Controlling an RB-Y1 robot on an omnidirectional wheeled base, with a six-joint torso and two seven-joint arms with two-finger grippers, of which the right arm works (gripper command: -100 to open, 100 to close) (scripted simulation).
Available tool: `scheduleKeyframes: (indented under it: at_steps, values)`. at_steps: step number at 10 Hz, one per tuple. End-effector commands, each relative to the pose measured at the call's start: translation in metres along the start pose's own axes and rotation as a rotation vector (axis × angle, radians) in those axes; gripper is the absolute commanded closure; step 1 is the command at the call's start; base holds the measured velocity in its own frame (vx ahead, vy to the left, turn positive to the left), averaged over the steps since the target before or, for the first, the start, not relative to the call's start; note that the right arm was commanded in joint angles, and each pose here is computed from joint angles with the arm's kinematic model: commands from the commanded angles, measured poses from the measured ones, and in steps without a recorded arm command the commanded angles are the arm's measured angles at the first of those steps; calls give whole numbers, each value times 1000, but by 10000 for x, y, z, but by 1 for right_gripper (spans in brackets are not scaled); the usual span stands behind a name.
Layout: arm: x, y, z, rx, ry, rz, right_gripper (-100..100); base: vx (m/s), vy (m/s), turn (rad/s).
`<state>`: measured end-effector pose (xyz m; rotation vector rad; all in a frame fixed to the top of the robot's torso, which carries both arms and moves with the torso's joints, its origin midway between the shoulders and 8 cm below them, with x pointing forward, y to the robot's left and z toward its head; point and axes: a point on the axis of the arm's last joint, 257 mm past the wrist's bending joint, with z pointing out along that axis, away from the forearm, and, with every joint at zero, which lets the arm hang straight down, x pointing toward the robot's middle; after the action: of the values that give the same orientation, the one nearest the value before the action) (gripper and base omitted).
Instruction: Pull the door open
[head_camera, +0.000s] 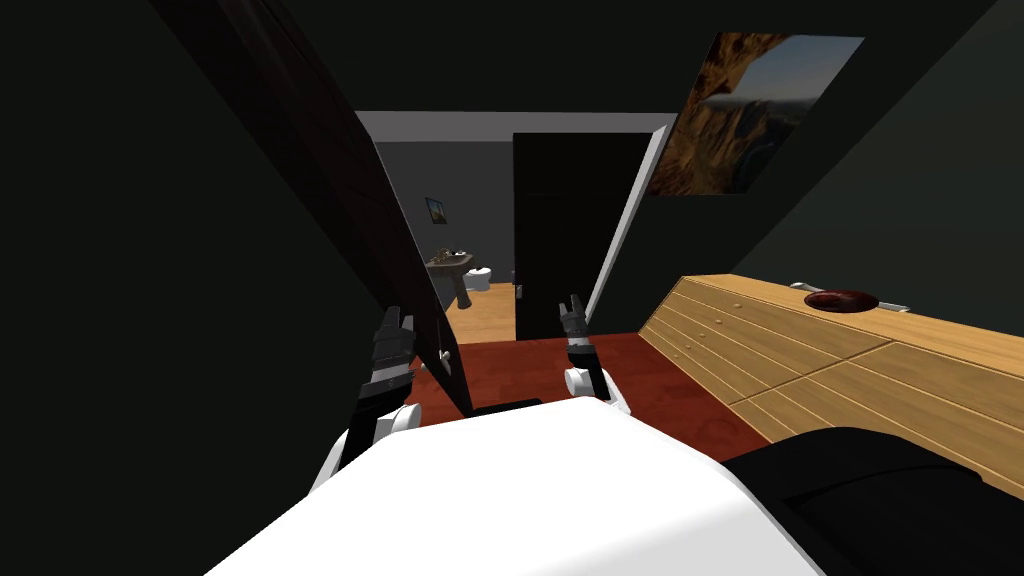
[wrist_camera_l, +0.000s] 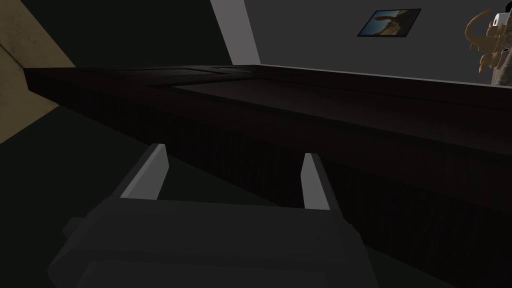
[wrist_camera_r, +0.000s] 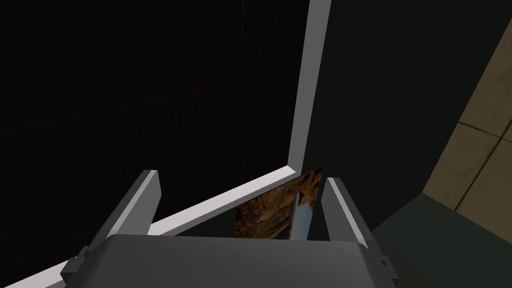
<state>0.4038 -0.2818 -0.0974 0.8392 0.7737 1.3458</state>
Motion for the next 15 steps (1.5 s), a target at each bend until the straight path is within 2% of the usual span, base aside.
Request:
scheduleKeyframes:
  at_steps: [1,4,7,11,14,15]
  values:
    - [0,0,0,0,0,0,-100,0,0,0]
    - [0,0,0,0,0,0,-100,1,-1,3]
    - [60,-251,-91,46,19,-8,-100,-70,-117,23]
    - [130,-527,-213,97,37,-16,-100,41,-65,-20]
    - [215,-824,-369,154,56,-22,-100,62,-51,-11]
    - [227,-863,-392,162,58,-23,-100,69,-37,9]
